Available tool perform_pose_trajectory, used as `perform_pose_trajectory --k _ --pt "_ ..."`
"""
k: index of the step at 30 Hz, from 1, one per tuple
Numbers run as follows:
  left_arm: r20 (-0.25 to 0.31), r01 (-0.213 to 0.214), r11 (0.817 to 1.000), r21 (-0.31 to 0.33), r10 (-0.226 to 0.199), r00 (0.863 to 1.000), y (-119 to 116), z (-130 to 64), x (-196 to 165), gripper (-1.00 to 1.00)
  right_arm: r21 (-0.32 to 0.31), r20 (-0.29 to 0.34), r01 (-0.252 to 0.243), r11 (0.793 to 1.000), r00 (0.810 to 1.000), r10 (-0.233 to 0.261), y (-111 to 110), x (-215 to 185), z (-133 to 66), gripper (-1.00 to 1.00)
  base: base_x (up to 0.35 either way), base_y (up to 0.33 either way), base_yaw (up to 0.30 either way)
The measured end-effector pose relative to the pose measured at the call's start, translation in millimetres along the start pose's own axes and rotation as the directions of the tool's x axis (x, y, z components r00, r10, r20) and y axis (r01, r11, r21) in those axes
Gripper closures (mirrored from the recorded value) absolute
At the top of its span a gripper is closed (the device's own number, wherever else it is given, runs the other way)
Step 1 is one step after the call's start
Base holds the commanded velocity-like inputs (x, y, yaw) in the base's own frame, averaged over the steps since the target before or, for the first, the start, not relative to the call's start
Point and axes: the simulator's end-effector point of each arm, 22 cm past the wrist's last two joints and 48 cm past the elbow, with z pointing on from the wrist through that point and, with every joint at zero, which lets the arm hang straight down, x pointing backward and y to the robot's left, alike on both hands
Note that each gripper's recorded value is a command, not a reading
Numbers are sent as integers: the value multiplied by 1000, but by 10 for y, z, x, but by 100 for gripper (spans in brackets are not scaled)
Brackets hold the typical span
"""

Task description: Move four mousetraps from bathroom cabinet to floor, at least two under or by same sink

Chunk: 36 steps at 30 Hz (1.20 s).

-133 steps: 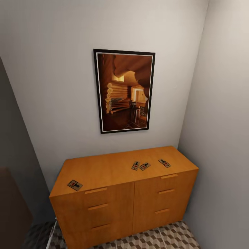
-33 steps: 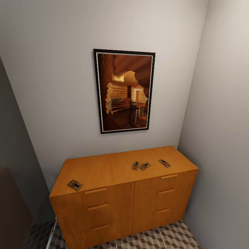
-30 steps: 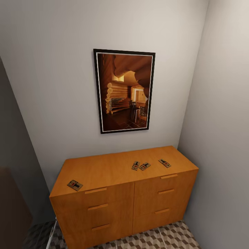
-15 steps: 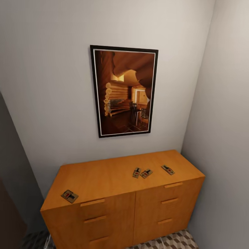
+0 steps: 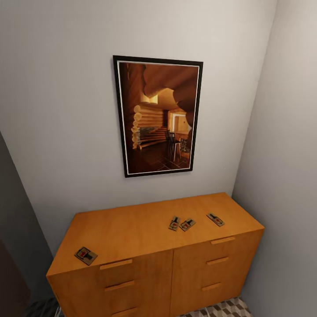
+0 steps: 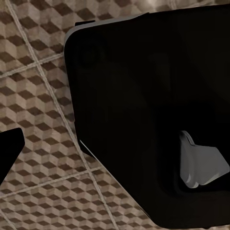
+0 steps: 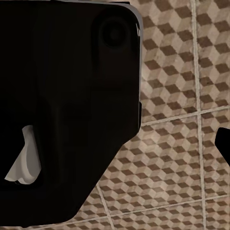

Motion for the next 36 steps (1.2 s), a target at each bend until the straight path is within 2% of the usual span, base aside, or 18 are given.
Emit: perform_pose_trajectory --k 36 --pt "-6 12 1000 0 -12 1000 13 0 26 -100 2 8 11 1000 1000 -11 -17 -20 0 -100 1 0 0"
